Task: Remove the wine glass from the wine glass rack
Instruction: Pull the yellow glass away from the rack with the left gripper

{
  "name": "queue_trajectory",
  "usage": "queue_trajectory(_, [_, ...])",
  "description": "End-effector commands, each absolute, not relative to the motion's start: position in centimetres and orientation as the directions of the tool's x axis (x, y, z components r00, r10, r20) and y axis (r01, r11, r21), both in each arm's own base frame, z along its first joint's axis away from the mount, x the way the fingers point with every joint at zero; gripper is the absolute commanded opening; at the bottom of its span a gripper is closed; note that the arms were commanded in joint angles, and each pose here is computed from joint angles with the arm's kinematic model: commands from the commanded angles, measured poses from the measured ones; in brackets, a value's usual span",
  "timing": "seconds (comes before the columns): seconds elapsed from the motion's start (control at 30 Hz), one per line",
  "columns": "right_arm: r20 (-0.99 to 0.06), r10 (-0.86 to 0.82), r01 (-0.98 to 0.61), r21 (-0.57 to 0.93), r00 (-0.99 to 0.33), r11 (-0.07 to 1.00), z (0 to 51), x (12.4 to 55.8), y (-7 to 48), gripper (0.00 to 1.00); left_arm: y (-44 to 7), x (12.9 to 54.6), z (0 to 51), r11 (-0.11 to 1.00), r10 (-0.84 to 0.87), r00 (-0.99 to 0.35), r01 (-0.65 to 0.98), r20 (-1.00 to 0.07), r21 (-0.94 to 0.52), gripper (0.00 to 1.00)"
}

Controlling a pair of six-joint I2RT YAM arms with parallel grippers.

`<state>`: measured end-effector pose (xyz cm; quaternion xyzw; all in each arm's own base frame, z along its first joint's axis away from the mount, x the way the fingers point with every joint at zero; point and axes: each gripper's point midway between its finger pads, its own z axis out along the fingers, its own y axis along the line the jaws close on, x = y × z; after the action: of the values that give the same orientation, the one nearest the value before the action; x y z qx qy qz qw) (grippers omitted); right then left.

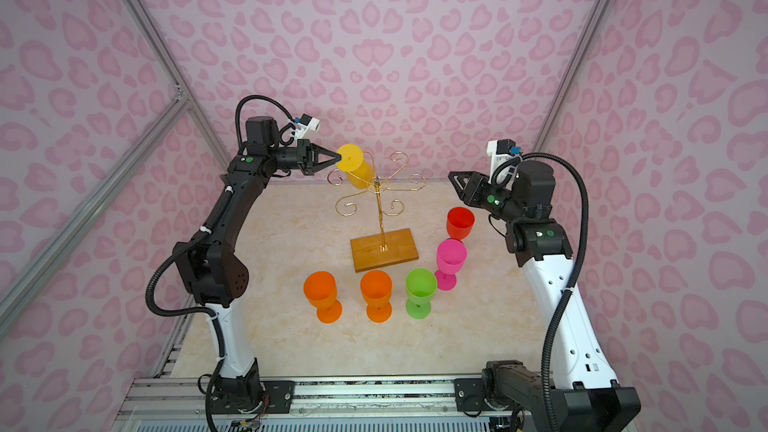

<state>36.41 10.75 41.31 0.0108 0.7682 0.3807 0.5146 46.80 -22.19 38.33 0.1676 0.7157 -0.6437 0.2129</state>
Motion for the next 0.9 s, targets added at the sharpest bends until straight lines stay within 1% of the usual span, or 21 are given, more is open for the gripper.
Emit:
queue_trajectory(0.0, [-0.786,0.41,-0.392,0.596,-0.462,0.701,41.6,36.5,10.9,0.35,-21.5,46.3,39.4,0.123,-0.043,-0.83,0.547,-0.556,-0.828,0.01])
queue_trajectory(0.3, [-0.784,0.412,-0.39,0.599,-0.464,0.699,41.4,36.6,10.9,0.35,-18.2,46.6,40.4,0.17,-0.103,-0.814,0.552,-0.572,-0.816,0.01])
queue_trajectory(0.43, [-0.784,0.413,-0.39,0.599,-0.464,0.699,41.3,36.5,10.9,0.35,-15.8,46.2,42.2,0.208,-0.15,-0.782,0.573,-0.604,-0.793,0.01])
queue_trajectory(0.53, [-0.786,0.413,-0.396,0.598,-0.46,0.697,41.5,36.5,10.9,0.35,-13.7,45.6,43.9,0.26,-0.199,-0.745,0.586,-0.636,-0.768,0.02])
queue_trajectory(0.7, [-0.79,0.419,-0.417,0.599,-0.448,0.683,41.9,36.4,11.2,0.35,-12.2,42.4,48.7,0.329,-0.246,-0.644,0.648,-0.725,-0.687,0.02])
queue_trajectory(0.87, [-0.804,0.421,-0.469,0.59,-0.421,0.657,42.9,36.2,12.1,0.35,-12.5,37.4,54.3,0.364,-0.28,-0.524,0.718,-0.805,-0.593,0.02])
